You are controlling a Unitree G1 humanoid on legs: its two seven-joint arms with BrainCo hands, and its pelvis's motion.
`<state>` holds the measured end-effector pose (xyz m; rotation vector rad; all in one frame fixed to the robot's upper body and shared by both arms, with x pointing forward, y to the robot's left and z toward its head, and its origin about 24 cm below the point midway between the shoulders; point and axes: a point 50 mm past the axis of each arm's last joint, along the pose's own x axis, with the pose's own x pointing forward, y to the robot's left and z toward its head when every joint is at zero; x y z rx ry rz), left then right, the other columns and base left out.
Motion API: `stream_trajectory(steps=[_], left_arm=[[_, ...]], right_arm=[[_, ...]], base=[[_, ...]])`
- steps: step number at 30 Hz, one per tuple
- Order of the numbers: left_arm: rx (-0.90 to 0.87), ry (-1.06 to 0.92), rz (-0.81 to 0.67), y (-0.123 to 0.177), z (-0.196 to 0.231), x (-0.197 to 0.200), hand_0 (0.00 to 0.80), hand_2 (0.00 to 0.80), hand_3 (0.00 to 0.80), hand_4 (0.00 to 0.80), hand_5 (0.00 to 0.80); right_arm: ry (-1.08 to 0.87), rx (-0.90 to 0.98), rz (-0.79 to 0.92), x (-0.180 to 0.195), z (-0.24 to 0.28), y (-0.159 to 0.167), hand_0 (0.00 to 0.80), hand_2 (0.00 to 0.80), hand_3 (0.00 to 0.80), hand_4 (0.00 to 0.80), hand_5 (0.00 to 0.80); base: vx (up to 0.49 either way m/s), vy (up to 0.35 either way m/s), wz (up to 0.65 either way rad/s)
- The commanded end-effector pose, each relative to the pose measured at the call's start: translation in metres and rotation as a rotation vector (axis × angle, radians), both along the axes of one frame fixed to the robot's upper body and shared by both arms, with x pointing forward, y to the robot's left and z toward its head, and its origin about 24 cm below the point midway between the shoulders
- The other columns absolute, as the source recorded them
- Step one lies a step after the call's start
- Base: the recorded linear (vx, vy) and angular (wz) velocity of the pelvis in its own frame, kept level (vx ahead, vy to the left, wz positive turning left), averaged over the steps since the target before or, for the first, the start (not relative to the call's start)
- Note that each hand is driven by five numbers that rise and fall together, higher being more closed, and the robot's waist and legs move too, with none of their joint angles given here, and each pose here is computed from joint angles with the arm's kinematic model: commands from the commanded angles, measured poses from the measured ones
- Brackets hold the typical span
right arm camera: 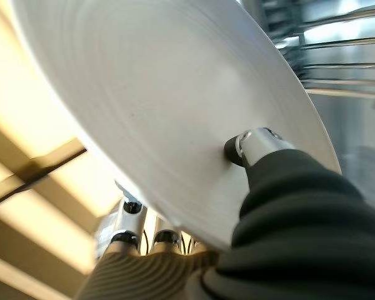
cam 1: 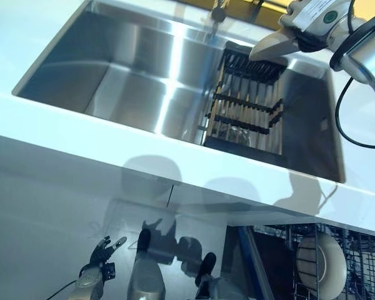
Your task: Take plates into dishwasher
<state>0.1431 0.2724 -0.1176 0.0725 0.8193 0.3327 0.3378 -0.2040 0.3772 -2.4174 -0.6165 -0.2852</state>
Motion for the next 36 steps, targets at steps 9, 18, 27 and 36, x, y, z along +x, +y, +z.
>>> stream_trajectory(steps=[9, 18, 27, 36], left_arm=[[0.029, 0.107, -0.055, -0.002, -0.015, -0.034, 0.0, 0.0, 0.0, 0.0, 0.0], [0.023, 0.125, -0.075, 0.001, -0.017, -0.037, 0.0, 0.0, 0.0, 0.0, 0.0], [0.017, 0.143, -0.115, 0.002, -0.019, -0.041, 0.0, 0.0, 0.0, 0.0, 0.0], [0.031, 0.153, -0.147, 0.006, -0.017, -0.035, 0.0, 0.0, 0.0, 0.0, 0.0]], right_arm=[[-0.19, 0.502, -0.162, -0.032, 0.06, -0.07, 0.8, 0.8, 0.8, 0.8, 0.8], [-0.106, 0.781, -0.316, -0.042, 0.037, -0.133, 0.8, 0.8, 0.8, 0.8, 0.8], [-0.064, 0.856, -0.513, -0.07, 0.01, -0.193, 0.8, 0.8, 0.8, 0.8, 0.8], [-0.009, 0.911, -0.603, -0.095, -0.014, -0.224, 0.8, 0.8, 0.8, 0.8, 0.8]], base=[[0.047, -0.003, -0.19], [0.024, -0.021, -0.21], [-0.003, -0.031, -0.18], [-0.017, -0.042, -0.21]])
